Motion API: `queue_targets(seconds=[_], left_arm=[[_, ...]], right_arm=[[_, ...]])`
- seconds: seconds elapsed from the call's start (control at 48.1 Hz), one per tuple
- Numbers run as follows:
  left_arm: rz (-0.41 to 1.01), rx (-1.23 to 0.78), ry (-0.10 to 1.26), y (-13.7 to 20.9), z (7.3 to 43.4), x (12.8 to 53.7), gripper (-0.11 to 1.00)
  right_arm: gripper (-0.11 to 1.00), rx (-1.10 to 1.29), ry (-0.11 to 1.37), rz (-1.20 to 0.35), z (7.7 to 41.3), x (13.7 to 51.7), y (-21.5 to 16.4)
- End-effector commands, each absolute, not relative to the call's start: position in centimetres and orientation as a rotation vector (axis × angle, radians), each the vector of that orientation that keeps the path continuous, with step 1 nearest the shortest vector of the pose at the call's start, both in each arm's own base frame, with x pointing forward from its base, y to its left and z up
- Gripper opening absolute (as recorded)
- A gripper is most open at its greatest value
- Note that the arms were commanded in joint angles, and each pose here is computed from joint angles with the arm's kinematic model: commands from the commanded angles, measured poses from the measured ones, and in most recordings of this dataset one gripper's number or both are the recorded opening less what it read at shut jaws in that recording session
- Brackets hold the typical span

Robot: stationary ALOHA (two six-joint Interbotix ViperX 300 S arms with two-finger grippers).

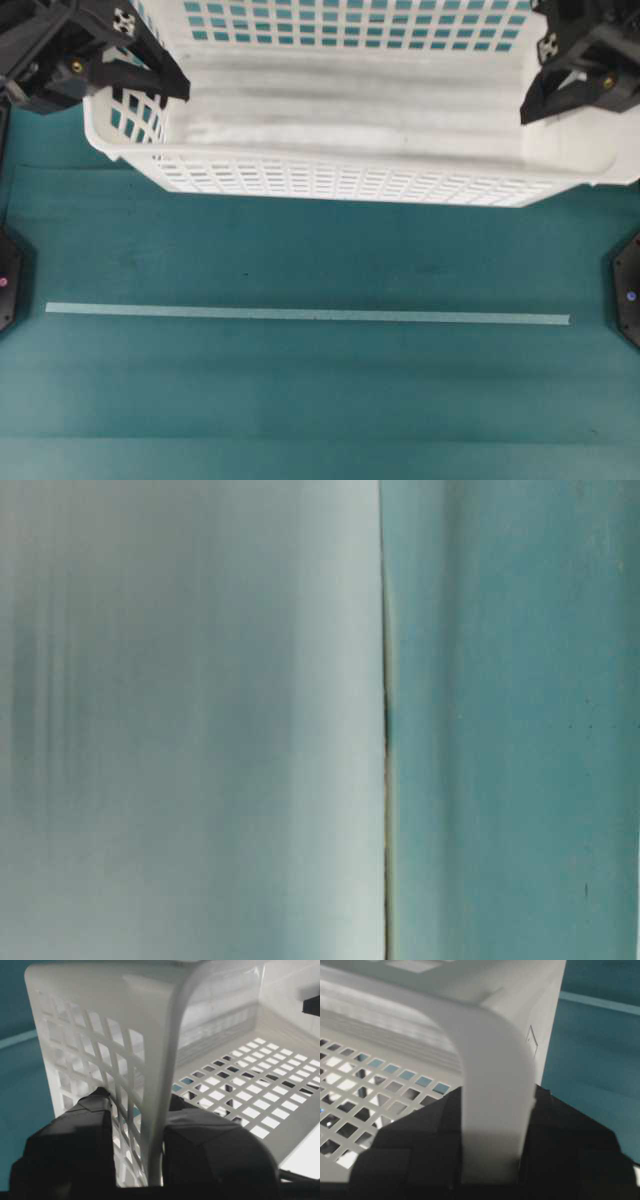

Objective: Lift the white basket with both hands.
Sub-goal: 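Lower the basket back onto the table with both grippers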

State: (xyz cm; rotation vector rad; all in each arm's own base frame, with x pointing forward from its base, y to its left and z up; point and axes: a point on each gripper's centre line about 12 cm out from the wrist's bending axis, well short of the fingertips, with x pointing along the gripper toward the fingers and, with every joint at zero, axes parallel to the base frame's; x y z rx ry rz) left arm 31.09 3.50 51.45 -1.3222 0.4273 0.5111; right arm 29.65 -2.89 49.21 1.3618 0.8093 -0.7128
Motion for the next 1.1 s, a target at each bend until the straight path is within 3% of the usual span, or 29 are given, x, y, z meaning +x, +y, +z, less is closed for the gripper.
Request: queue_targets(seconds=[0.0, 0.208, 0.374, 0.562, 1.082], left_arm=[[0.450, -1.315, 0.427, 2.4, 51.2, 32.4, 0.08], [0.531, -1.299, 0.531, 2.3, 46.5, 31.7, 0.08], [0.598, -1.285, 0.593, 2.6, 43.0, 30.7, 0.08], [0.649, -1.268, 0.662, 2.6, 38.0, 31.0, 0.08], [0.706, -1.247, 0.748, 2.6, 30.9, 32.0, 0.08]], right_arm=[[0.20, 1.296, 0.833, -0.627, 47.1, 32.6, -2.7], [0.20, 1.326, 0.950, -0.659, 41.8, 32.3, -2.4], [0.20, 1.366, 0.923, -0.648, 37.5, 32.6, -2.4], [0.20, 1.371, 0.920, -0.676, 34.8, 32.2, -3.0], [0.20, 1.345, 0.965, -0.723, 28.2, 32.0, -3.3]])
